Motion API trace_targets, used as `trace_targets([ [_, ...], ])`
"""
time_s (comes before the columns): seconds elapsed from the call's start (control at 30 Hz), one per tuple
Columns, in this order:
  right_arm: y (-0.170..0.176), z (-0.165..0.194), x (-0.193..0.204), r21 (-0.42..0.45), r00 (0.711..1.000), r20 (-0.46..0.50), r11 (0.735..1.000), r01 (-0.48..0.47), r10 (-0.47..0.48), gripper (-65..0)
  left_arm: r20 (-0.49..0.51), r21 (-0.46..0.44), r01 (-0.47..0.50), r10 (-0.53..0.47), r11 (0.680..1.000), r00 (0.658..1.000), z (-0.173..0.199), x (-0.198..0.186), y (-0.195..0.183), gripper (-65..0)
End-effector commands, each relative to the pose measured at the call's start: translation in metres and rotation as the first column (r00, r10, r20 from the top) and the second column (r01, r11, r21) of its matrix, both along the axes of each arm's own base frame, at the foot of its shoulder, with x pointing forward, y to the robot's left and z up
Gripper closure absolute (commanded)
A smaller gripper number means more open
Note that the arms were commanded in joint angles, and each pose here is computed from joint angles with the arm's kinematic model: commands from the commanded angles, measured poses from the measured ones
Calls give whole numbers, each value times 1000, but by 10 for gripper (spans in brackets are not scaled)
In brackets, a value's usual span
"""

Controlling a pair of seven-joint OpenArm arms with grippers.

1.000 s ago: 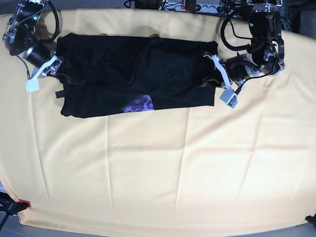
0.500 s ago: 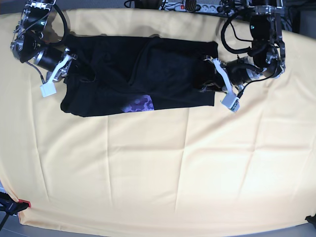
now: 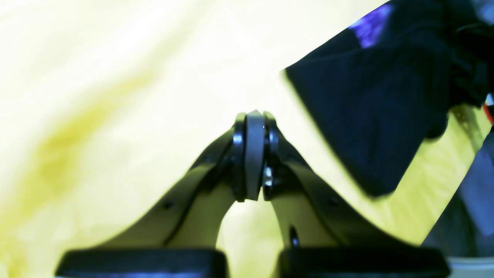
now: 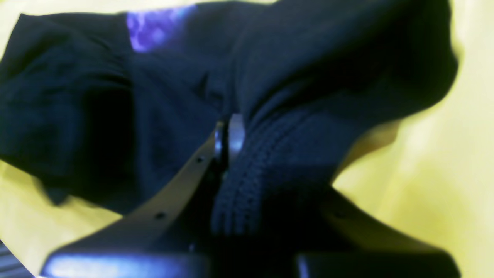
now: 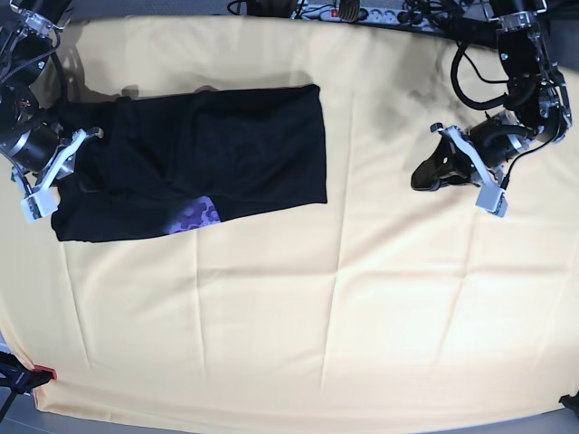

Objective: Fold the T-shirt properly

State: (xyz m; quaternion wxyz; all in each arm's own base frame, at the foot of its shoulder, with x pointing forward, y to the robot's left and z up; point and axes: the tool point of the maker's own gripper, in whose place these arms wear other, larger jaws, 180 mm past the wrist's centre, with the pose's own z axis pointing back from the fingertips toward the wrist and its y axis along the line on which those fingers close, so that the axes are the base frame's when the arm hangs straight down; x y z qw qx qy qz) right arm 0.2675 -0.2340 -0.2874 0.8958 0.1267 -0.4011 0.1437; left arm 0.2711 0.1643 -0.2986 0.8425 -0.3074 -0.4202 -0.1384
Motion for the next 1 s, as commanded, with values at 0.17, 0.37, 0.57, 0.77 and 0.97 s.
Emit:
trace_targets([
  [0.17,42,44,-8,97,990,128,992,-75,63,0,31,-10,9,-9,1000,999,9,1,-1,0],
  [0.37,119,65,-37,315,945,252,906,-283,208,0,23,-11,11,-10,1000,1000,7,-2,-1,0],
  [0.57,183,56,-40,395,924,256,842,-368,284,0,2,-14,11,-11,1000,1000,2,-8,-1,0],
  [0.77,226,39,-31,371,916,251,843,-389,312,0,-9,-16,15,-15,1000,1000,0,-11,-2,0],
  [0.97,274,24,-42,417,879,241,774,-476,411,-378,-11,-61,35,-36,997,999,5,-13,-8,0],
])
